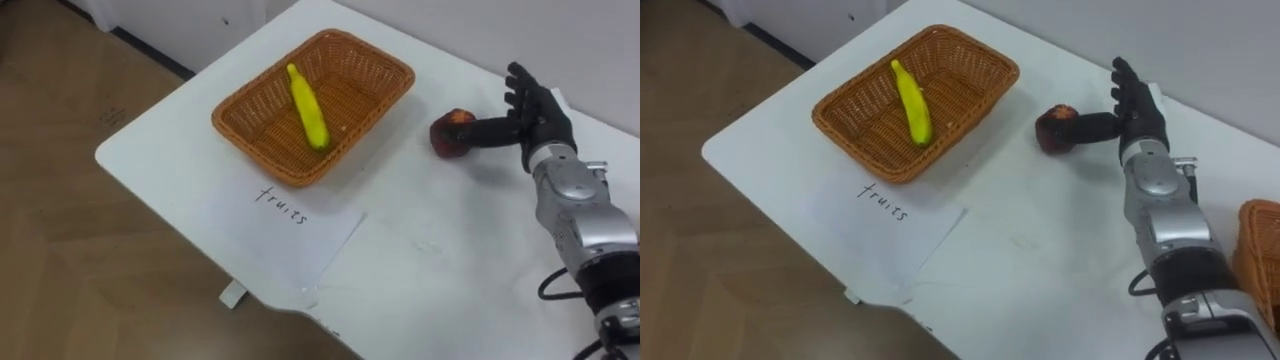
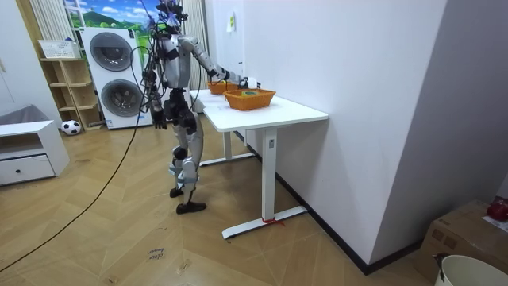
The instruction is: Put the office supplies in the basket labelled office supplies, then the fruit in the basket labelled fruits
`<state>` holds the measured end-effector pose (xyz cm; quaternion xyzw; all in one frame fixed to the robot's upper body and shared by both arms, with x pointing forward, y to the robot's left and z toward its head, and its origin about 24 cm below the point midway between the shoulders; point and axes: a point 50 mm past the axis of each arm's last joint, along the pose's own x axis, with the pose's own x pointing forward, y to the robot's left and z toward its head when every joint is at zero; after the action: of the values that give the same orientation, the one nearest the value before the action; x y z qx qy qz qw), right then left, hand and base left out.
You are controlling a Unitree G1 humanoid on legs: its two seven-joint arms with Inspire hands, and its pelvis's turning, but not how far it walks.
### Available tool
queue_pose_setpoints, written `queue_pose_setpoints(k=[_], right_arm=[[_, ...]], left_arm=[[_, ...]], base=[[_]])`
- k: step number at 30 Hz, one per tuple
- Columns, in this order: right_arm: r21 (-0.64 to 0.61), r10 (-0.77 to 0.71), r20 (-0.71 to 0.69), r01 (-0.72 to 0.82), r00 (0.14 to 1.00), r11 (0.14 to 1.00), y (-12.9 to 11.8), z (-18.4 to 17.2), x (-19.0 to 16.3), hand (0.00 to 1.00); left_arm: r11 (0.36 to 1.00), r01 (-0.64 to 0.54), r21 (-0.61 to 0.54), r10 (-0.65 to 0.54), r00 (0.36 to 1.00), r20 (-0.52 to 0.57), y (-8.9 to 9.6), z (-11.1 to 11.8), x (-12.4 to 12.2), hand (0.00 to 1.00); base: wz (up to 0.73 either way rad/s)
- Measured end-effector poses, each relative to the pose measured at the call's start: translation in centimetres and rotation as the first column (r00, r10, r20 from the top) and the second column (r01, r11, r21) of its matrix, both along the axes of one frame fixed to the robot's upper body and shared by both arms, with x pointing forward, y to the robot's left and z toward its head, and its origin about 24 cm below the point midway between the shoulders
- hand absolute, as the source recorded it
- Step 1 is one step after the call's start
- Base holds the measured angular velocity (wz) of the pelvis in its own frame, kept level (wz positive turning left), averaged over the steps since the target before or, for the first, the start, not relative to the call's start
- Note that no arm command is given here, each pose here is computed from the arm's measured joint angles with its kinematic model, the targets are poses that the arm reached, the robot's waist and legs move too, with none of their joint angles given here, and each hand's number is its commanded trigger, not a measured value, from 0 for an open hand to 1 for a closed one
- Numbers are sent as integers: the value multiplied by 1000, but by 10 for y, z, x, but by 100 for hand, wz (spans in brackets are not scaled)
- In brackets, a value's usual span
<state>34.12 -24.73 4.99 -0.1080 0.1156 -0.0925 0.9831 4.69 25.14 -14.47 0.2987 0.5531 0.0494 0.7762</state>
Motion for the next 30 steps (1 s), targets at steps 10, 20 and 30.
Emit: queue_pose_setpoints(k=[10, 20, 30], right_arm=[[-13, 35, -3, -35, 999, 999, 3, 4, 7, 0], [-94, 56, -10, -57, 998, 994, 3, 1, 6, 0], [-103, 62, 13, -60, 998, 993, 1, 5, 8, 0]], left_arm=[[1000, 7, -29, -7, 1000, -12, -9, -4, -2, 0], [999, -26, -46, 26, 1000, -7, -10, -5, -2, 0], [997, -23, -72, 23, 1000, -9, -16, -6, -2, 0]], base=[[-3], [0], [0]])
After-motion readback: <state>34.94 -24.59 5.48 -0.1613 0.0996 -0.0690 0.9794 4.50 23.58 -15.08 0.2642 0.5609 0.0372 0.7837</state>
